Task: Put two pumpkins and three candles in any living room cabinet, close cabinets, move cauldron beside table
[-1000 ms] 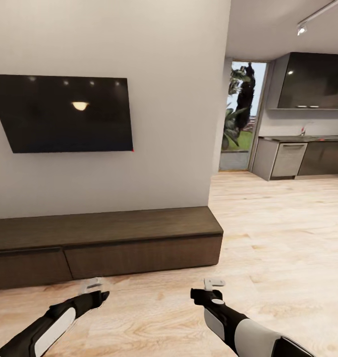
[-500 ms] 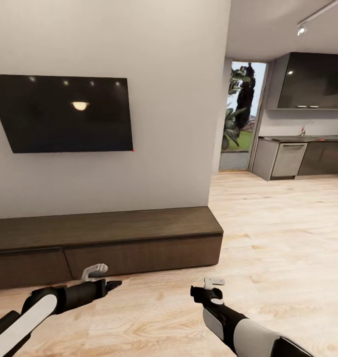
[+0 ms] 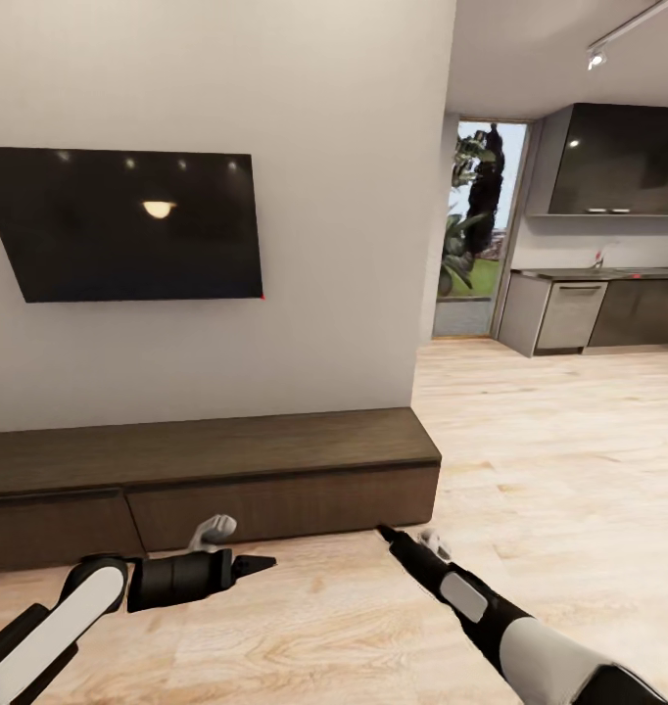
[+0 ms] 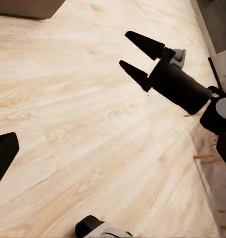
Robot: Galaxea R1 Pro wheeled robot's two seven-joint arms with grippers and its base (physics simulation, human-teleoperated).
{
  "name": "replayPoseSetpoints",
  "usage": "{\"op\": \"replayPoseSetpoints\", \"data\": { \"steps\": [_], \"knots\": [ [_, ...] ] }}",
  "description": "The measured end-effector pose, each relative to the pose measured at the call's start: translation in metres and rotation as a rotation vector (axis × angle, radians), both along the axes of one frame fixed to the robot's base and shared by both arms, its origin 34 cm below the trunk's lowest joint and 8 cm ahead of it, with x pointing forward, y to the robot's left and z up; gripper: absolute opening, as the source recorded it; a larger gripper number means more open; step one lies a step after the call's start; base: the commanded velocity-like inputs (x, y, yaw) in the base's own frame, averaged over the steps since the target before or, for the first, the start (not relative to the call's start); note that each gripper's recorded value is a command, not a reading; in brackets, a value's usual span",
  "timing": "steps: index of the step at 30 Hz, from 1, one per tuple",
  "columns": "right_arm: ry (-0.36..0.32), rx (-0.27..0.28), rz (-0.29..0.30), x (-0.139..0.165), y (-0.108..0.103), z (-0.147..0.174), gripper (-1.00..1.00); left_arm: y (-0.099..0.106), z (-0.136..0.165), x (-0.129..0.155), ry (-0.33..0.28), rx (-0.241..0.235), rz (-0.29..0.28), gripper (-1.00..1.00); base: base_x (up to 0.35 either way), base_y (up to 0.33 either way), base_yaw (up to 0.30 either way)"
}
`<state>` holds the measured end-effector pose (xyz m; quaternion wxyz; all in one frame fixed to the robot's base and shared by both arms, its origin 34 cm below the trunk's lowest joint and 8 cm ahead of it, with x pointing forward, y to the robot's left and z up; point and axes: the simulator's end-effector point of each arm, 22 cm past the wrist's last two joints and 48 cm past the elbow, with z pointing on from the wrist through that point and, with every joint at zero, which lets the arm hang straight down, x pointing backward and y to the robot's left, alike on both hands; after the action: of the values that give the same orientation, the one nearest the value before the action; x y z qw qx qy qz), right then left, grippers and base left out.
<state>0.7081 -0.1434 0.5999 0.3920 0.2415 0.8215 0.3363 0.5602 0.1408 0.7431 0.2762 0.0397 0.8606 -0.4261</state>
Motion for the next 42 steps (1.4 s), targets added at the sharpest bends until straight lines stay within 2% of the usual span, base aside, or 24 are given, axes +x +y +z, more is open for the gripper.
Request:
{"op": "replayPoseSetpoints", "data": {
  "steps": [2,3,5,14,19,24,28,30,34,36,42],
  "knots": [
    [-0.032,0.101,-0.044,0.008,-0.006,0.015,1.0,-0.008,0.009,-0.004,-0.009,-0.047,-0.03,1.0,0.0,0.0,0.0],
    [-0.047,0.134,-0.056,0.011,-0.008,0.021,1.0,-0.01,0.011,-0.005,-0.011,-0.061,-0.038,1.0,0.0,0.0,0.0],
    [-0.058,0.165,-0.073,0.013,-0.012,0.025,1.0,-0.012,0.014,-0.006,-0.013,-0.074,-0.046,1.0,0.0,0.0,0.0],
    [-0.081,0.225,-0.108,0.018,-0.018,0.035,1.0,-0.011,0.018,-0.005,-0.02,-0.087,-0.046,1.0,0.0,0.0,0.0],
    [-0.119,0.252,-0.093,0.02,-0.016,0.045,1.0,-0.012,0.021,-0.006,-0.022,-0.103,-0.052,1.0,0.0,0.0,0.0],
    [-0.141,0.268,-0.104,0.022,-0.027,0.051,1.0,-0.021,0.033,-0.014,-0.027,-0.173,-0.097,1.0,0.129,0.068,0.0],
    [-0.142,0.311,-0.16,0.027,-0.046,0.054,1.0,-0.028,0.04,-0.023,-0.013,-0.215,-0.14,1.0,0.083,0.044,0.0],
    [-0.136,0.323,-0.165,0.026,-0.049,0.054,1.0,-0.03,0.041,-0.025,-0.008,-0.227,-0.147,1.0,0.024,0.013,0.0],
    [-0.138,0.343,-0.16,0.026,-0.05,0.056,1.0,-0.039,0.055,-0.028,0.021,-0.316,-0.15,1.0,0.007,0.004,0.0],
    [-0.14,0.348,-0.161,0.026,-0.05,0.057,1.0,-0.041,0.059,-0.029,0.029,-0.34,-0.15,1.0,0.002,0.001,0.0],
    [-0.142,0.336,-0.178,0.027,-0.053,0.055,1.0,-0.041,0.062,-0.029,0.034,-0.359,-0.148,1.0,0.039,0.0,0.0]
  ]
}}
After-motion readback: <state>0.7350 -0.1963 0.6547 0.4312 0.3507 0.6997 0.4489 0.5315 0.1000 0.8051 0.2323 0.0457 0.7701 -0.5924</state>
